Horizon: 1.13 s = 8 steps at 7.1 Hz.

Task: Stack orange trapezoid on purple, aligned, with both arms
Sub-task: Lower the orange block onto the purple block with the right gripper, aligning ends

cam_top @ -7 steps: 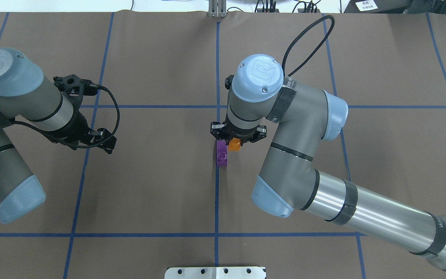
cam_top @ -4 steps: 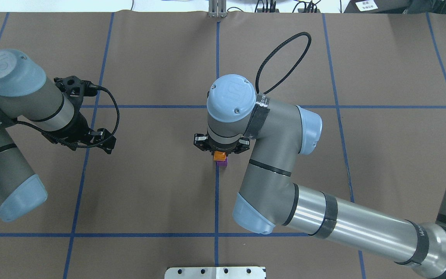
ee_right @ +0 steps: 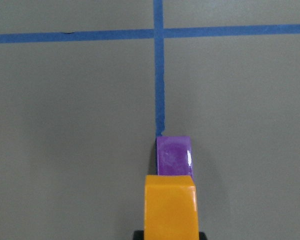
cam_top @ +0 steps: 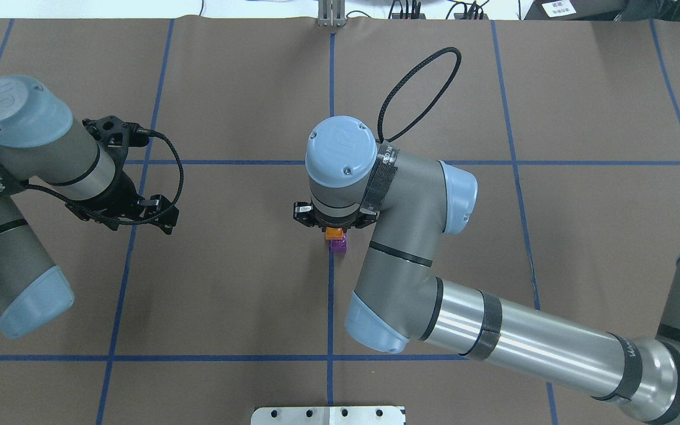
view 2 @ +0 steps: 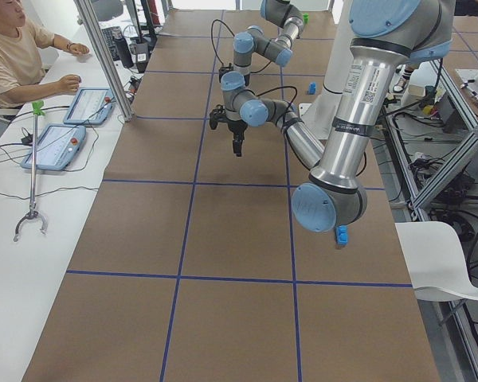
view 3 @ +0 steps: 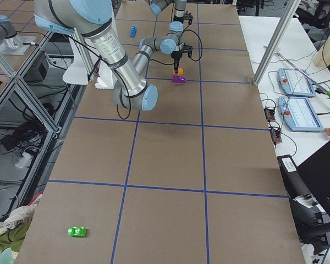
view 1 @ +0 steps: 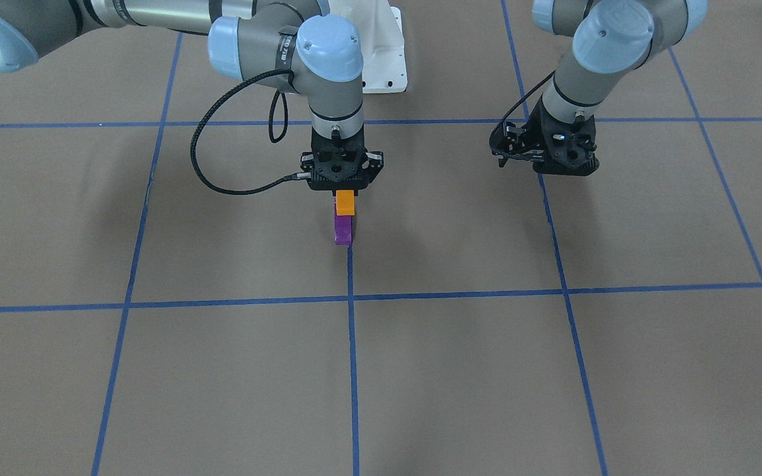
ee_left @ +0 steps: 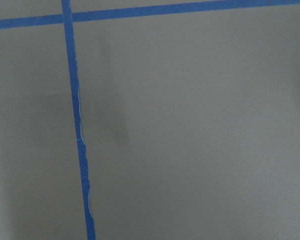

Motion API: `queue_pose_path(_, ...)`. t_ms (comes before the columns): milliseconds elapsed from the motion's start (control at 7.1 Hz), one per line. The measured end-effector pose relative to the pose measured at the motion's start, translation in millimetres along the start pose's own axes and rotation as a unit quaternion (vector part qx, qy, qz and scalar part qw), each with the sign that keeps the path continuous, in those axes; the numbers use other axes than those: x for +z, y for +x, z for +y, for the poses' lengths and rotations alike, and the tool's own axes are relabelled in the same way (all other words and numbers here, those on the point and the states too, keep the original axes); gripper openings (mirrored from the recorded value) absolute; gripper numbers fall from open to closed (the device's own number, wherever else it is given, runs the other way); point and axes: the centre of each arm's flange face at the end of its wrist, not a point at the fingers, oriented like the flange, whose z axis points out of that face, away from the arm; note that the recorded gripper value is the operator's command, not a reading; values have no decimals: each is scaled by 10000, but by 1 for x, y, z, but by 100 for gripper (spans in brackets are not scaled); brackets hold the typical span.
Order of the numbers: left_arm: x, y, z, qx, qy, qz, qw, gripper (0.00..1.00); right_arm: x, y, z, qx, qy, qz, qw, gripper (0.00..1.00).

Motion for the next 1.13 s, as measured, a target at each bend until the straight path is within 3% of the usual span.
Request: queue_pose_path(1127,0,1,0,4,0,2,10000,100,7,3,4,-493,-60,29,9988,0)
